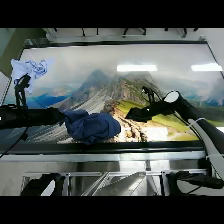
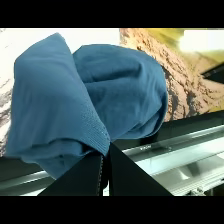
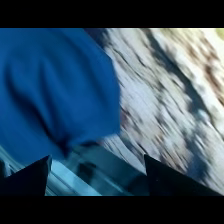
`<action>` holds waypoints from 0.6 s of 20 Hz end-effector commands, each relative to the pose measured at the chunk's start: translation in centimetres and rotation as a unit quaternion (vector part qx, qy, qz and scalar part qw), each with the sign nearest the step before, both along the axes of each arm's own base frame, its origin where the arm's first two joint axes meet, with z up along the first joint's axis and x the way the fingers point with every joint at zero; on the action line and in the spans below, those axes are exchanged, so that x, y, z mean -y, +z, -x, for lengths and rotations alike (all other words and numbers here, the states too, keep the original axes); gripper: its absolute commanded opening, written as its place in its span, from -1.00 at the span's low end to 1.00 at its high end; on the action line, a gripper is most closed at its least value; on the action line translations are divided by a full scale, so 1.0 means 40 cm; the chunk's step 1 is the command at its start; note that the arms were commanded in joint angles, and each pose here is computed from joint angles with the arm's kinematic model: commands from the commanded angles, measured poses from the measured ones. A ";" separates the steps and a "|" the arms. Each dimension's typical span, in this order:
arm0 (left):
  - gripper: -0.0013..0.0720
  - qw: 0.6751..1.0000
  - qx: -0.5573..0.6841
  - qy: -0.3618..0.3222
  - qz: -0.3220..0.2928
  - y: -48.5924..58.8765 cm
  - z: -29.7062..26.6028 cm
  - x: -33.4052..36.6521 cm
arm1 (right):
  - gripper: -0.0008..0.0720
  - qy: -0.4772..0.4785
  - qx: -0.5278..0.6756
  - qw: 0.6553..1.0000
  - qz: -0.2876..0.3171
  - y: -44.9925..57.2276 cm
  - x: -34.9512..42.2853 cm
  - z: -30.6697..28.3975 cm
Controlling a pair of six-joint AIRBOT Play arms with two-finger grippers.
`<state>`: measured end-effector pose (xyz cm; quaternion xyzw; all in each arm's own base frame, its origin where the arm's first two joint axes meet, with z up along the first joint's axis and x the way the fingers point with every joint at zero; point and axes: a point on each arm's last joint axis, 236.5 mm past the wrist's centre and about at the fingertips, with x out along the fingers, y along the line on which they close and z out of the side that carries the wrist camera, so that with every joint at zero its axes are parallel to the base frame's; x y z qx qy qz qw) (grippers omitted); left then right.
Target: Fold the shirts.
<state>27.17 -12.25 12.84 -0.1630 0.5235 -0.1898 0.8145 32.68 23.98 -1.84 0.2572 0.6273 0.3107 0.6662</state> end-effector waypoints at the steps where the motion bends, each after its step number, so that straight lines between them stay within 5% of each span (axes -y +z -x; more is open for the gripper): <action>1: -0.92 1.000 -0.017 -0.011 0.001 -0.021 -0.008 0.021 | 0.80 -0.058 -0.011 0.993 -0.097 -0.019 -0.080 -0.076; 11: -0.92 0.999 0.024 0.001 -0.029 0.011 -0.005 -0.017 | 0.79 -0.061 -0.052 0.986 -0.149 -0.129 -0.275 -0.090; 12: -0.92 0.999 0.029 0.003 -0.038 0.013 -0.003 -0.026 | 0.61 -0.053 -0.046 0.986 -0.151 -0.119 -0.293 -0.089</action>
